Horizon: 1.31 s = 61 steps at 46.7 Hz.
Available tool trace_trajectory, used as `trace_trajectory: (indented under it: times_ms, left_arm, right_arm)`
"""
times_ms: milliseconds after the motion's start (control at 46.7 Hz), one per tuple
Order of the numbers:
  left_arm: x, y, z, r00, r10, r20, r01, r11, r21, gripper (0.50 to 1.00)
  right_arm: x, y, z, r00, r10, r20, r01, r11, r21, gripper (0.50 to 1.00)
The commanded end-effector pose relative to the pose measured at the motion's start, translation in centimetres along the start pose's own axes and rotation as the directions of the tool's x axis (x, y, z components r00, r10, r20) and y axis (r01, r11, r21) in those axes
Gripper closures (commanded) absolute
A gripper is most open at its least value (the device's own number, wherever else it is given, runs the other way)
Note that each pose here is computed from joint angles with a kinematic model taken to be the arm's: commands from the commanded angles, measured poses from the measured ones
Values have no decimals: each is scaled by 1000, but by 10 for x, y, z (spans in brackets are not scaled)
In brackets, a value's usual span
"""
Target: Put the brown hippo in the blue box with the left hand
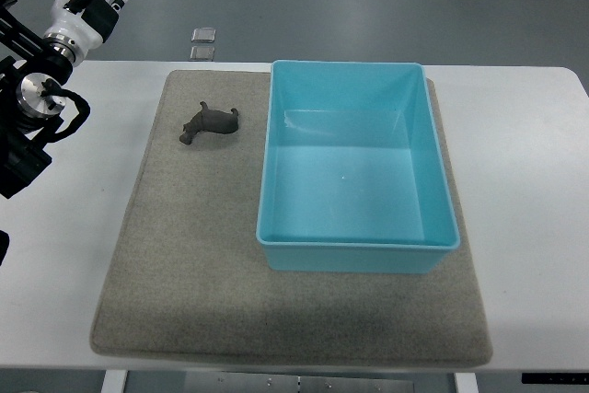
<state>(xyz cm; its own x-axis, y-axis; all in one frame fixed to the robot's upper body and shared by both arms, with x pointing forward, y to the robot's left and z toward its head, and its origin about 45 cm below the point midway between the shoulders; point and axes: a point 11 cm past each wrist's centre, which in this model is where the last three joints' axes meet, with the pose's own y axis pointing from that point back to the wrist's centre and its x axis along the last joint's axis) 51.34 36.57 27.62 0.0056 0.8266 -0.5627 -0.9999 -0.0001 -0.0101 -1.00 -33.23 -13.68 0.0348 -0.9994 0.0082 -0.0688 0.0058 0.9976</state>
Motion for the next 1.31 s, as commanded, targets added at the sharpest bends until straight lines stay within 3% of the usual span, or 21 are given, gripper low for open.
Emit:
trace_trajectory:
  times_ms: [0,621,1284]
  left_arm:
    - [0,0,0,1000,0,-1,0,1000,1,504]
    - [-1,-1,7,1000,-14,4,14,1000,-9,504]
    - [-12,2,3,991,-130,-21,129,991,-13,504]
  right_arm:
    - [0,0,0,1000,0,0,0,1000,0,564]
    - [0,0,0,1000,0,0,0,1000,0,564]
    - [0,0,0,1000,0,1,0,1000,0,564]
